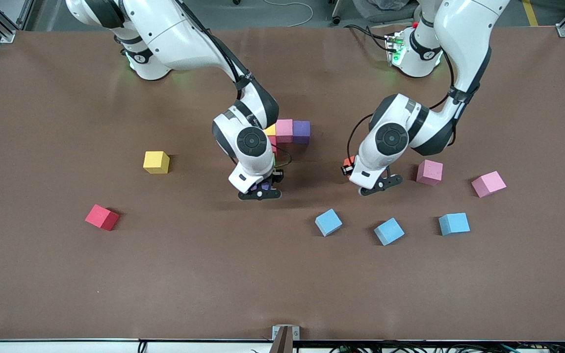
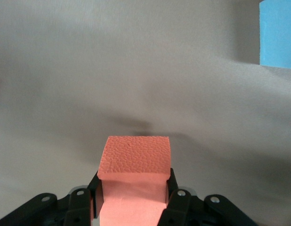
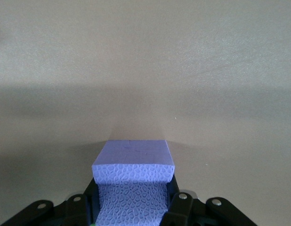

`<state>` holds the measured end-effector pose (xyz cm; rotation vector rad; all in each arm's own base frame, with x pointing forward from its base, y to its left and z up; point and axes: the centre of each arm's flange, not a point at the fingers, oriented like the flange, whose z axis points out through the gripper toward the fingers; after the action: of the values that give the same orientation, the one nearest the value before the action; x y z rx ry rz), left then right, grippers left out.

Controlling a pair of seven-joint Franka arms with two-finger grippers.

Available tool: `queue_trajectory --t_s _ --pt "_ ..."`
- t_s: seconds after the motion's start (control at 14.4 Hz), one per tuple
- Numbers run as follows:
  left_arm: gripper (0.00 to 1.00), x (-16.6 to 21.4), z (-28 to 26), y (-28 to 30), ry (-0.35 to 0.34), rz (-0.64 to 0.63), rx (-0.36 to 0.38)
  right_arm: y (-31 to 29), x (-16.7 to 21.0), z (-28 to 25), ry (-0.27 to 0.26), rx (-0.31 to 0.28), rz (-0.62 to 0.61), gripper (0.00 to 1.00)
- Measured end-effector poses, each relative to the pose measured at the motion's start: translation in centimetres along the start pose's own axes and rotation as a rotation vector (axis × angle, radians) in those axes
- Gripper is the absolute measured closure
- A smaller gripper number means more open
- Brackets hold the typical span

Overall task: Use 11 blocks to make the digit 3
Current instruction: 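Carry the purple cube with the right gripper while the left carries orange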

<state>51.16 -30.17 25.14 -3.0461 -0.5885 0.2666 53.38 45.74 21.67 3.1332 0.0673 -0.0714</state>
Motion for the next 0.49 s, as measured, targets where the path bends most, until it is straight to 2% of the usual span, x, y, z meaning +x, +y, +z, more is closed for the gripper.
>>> queue_trajectory --t_s 0.49 --pt "0.47 0.6 -0.6 -0.9 -0.01 -0.132 0.018 -0.4 0.0 -0.1 0.022 0.019 0.02 0.44"
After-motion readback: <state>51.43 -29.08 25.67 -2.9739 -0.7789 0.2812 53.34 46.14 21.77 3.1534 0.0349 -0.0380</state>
